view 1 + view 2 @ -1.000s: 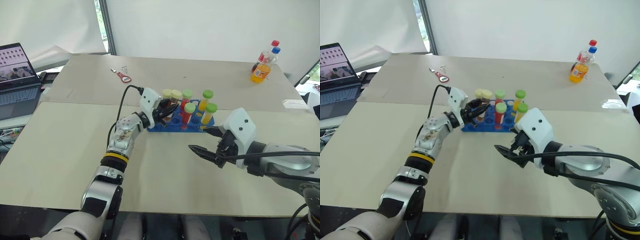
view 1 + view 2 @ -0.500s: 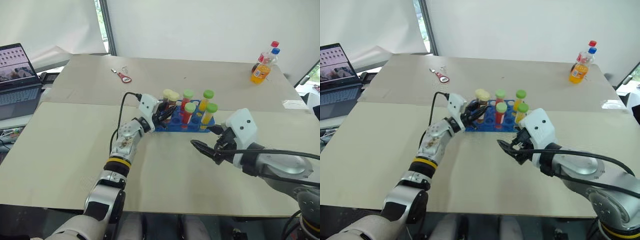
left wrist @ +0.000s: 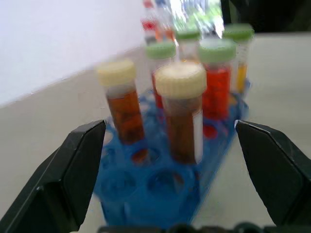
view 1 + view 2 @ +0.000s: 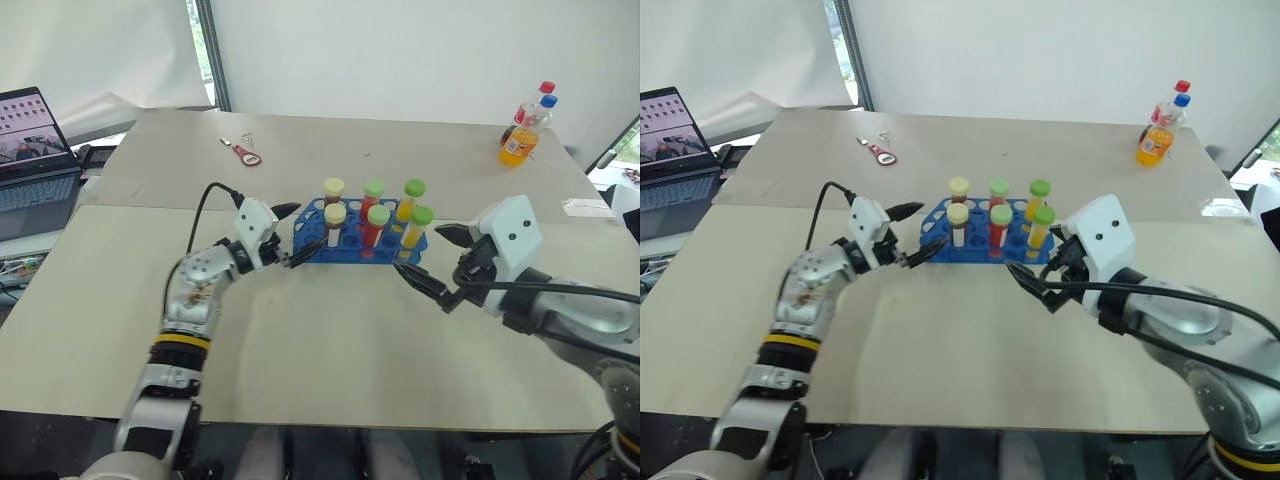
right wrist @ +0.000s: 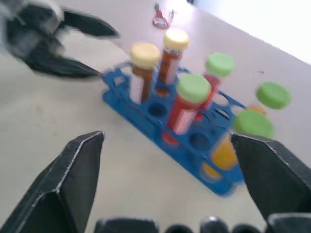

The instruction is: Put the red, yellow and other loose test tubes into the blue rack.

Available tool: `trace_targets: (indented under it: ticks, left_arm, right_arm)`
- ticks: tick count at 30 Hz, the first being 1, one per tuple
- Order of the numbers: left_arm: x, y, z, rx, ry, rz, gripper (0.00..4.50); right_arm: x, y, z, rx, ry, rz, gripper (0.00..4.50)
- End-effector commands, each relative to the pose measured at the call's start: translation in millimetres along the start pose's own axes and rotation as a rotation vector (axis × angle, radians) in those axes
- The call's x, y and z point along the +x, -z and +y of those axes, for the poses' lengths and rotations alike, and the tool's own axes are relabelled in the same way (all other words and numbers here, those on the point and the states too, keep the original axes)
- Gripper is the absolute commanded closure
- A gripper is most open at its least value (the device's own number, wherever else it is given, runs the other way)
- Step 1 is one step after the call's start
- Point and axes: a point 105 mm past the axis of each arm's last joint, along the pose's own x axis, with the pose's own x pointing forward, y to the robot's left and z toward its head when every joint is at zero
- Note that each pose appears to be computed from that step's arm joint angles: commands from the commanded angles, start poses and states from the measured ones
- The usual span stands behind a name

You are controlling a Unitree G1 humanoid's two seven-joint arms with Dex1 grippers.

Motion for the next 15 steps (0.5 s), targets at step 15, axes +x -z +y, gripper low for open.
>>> trace_targets:
  ticks: [15]
  left_arm:
    - [-89.7,-14.8,25.5,0.033,-0.04,0.311,0.0]
  right_arm:
    - [-45.3,4.1,-50.0,-0.125,-0.152,0.057,0.01]
